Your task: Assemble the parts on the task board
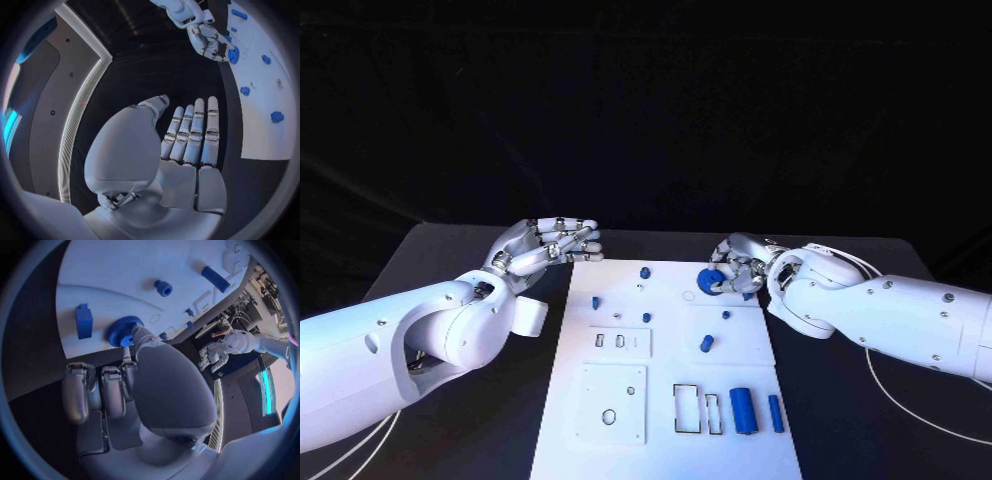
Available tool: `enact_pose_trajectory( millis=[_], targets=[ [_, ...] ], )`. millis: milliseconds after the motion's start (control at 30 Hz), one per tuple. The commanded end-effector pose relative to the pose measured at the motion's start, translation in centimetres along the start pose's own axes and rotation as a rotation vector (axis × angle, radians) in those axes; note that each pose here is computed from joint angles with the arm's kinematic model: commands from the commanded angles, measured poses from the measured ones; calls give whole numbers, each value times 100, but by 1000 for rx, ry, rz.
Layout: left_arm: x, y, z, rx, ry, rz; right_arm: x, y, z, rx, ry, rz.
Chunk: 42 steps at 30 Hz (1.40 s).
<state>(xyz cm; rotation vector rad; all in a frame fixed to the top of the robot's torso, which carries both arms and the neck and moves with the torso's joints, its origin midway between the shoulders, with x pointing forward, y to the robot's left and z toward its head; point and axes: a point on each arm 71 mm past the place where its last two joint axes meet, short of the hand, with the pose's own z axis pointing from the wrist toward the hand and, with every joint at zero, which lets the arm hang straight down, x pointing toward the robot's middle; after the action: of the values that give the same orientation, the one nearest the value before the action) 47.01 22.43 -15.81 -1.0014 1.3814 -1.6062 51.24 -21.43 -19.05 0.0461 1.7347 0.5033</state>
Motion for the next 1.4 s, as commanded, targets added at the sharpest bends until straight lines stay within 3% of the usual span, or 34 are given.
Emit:
enact_pose_trajectory(
  millis=[33, 233, 467, 633, 1033, 1400],
  targets=[
    [23, -12, 6, 10, 22, -11, -35, 73, -36, -69, -98, -25],
    [24, -11, 11, 12, 18, -11, -60, 240, -120, -150, -172, -54],
    [28, -7, 16, 12, 17, -13, -48, 514, -187, -238, -197, -86],
    [36, -5, 21, 12, 19, -14, 6, 735, -145, -289, -193, -112],
    [63, -3, 29, 11, 26, -18, 169, 1095, 51, -296, -185, -170],
    [80, -3, 33, 9, 31, -20, 347, 1278, 113, -342, -160, -230]
  ],
)
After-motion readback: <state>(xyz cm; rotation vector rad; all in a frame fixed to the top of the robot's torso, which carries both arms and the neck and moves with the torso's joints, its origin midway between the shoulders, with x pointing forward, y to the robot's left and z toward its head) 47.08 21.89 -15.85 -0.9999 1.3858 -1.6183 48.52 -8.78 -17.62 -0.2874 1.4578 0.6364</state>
